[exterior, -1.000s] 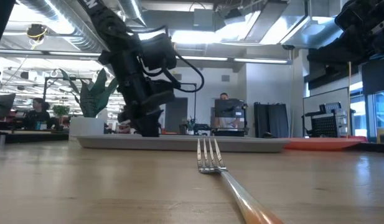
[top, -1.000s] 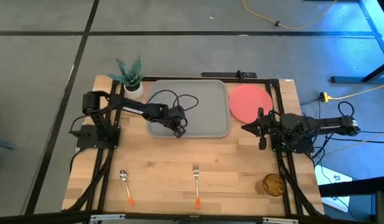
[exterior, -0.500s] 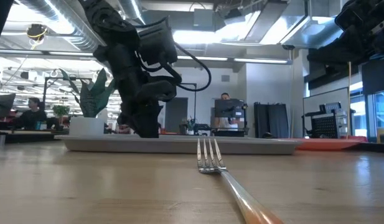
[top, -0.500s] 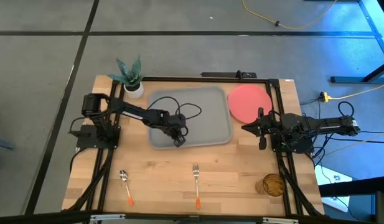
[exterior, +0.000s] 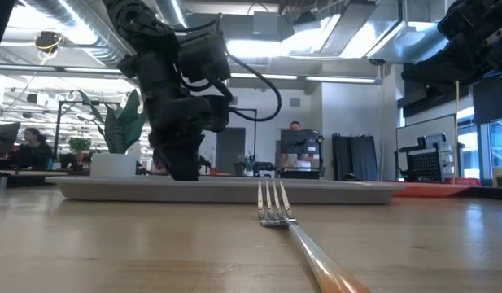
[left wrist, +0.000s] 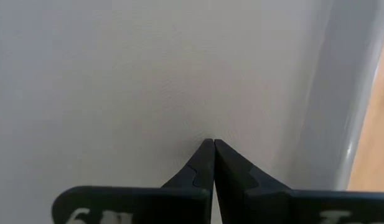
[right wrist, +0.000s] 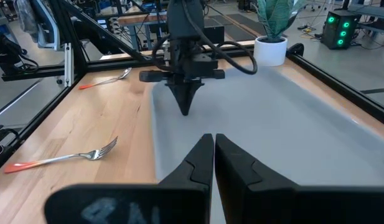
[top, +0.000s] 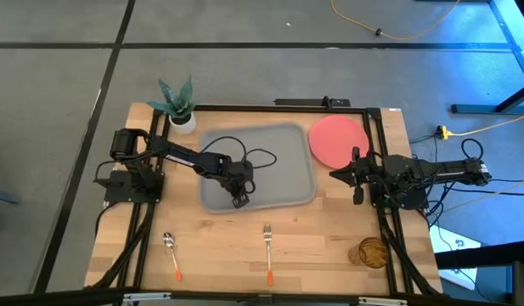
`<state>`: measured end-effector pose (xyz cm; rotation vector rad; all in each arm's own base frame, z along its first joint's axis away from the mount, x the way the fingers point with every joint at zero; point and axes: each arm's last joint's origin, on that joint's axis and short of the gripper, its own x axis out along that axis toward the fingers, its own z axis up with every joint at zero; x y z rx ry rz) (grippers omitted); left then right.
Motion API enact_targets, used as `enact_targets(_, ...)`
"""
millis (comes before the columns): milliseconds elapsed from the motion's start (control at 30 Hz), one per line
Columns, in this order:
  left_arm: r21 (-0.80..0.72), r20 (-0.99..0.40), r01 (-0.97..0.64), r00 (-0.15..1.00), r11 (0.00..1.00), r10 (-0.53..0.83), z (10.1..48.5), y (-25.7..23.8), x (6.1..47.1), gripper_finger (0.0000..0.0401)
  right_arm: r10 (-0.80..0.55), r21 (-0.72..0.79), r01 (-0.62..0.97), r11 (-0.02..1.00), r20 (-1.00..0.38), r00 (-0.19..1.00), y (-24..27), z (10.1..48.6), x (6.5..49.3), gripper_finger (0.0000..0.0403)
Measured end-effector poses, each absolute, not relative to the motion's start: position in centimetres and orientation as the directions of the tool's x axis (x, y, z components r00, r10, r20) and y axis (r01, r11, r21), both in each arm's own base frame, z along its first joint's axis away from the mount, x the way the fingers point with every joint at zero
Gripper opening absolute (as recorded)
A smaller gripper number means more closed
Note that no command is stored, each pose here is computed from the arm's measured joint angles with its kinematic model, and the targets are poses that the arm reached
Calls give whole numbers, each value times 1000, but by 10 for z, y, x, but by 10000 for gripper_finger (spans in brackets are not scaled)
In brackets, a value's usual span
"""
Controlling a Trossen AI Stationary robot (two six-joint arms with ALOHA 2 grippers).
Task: Pick and place plate/cup/fork/spoon on tray
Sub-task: Move the gray tray to the center of the table
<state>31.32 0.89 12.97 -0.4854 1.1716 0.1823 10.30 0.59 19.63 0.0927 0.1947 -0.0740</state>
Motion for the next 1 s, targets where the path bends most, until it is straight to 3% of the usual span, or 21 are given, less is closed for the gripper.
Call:
enact_targets(467,-292,-895,-225,408,930,-182,143,5,318,0,-64,84,82,993,-197,978,6,196,103,19)
enact_targets(700,-143,-847,-134,528,981,-51,177,12,349,0,-64,65,79,995,-199,978,6,196,103,19)
enact_targets(1000,-85,-740,-200,669,976,73,192,44,366,0,-128,52,141,989,-196,972,4,196,103,19)
